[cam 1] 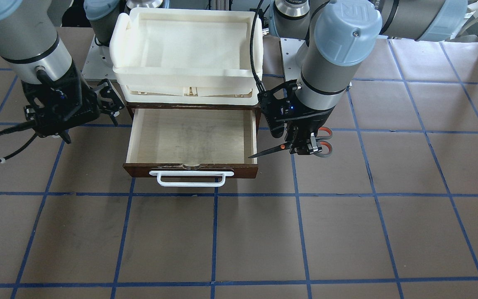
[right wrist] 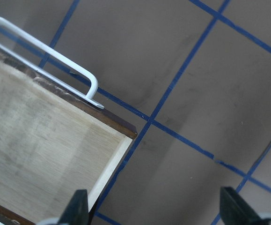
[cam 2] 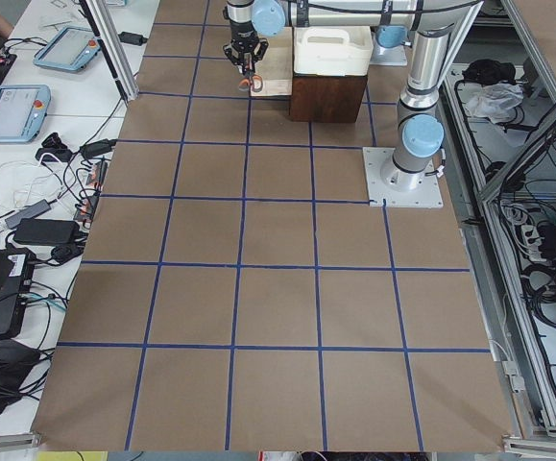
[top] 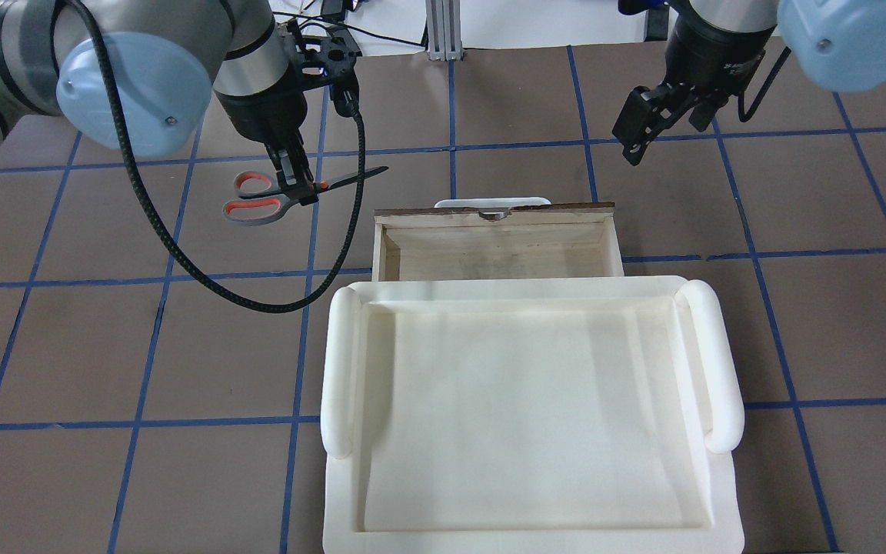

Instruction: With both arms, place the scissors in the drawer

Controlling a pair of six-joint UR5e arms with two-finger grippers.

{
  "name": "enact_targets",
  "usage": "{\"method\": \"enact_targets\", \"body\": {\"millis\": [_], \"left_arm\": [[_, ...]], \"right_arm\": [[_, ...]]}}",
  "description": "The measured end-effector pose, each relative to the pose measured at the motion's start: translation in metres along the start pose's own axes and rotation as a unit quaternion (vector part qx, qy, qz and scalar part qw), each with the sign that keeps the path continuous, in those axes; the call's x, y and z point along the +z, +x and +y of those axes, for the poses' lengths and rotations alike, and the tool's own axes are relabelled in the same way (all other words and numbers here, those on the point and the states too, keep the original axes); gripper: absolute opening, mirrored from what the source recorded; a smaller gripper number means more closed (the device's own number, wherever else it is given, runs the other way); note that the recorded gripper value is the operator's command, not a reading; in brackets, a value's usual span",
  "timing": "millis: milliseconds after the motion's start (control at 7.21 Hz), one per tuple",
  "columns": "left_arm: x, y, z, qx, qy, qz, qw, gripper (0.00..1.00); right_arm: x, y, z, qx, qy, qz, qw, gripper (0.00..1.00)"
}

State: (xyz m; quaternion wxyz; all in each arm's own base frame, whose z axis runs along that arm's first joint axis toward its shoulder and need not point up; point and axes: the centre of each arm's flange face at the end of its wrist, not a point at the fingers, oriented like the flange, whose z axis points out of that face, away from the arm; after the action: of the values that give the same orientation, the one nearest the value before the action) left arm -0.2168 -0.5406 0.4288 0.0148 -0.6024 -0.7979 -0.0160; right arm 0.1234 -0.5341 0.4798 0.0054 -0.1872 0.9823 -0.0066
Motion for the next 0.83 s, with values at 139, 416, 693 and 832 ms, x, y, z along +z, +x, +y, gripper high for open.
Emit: {"method": "enact_targets", "body": {"millis": [139, 416, 693, 832], "left_arm": [[0.004, 0.011, -0.017, 0.003, 0.001, 0.003, 1.0000, 0.00], [0.013, 0.036, -0.054, 0.002, 0.006, 0.013, 0.9999, 0.00], [0.019, 0.067, -0.089, 0.021, 0.006, 0.017, 0.9996, 0.00], [0.024, 0.074, -0.102, 0.022, 0.013, 0.021, 0.9995, 0.00]], "right_arm": [[-0.006, 0.002, 0.014, 0.048, 0.005, 0.001, 0.9989, 1.00], [-0.014, -0.006, 0.044, 0.081, 0.018, 0.005, 0.9965, 1.00], [-0.020, -0.007, 0.057, 0.114, 0.028, 0.008, 0.9931, 1.00], [-0.023, -0.006, 0.060, 0.142, 0.031, 0.009, 0.9894, 1.00]]}}
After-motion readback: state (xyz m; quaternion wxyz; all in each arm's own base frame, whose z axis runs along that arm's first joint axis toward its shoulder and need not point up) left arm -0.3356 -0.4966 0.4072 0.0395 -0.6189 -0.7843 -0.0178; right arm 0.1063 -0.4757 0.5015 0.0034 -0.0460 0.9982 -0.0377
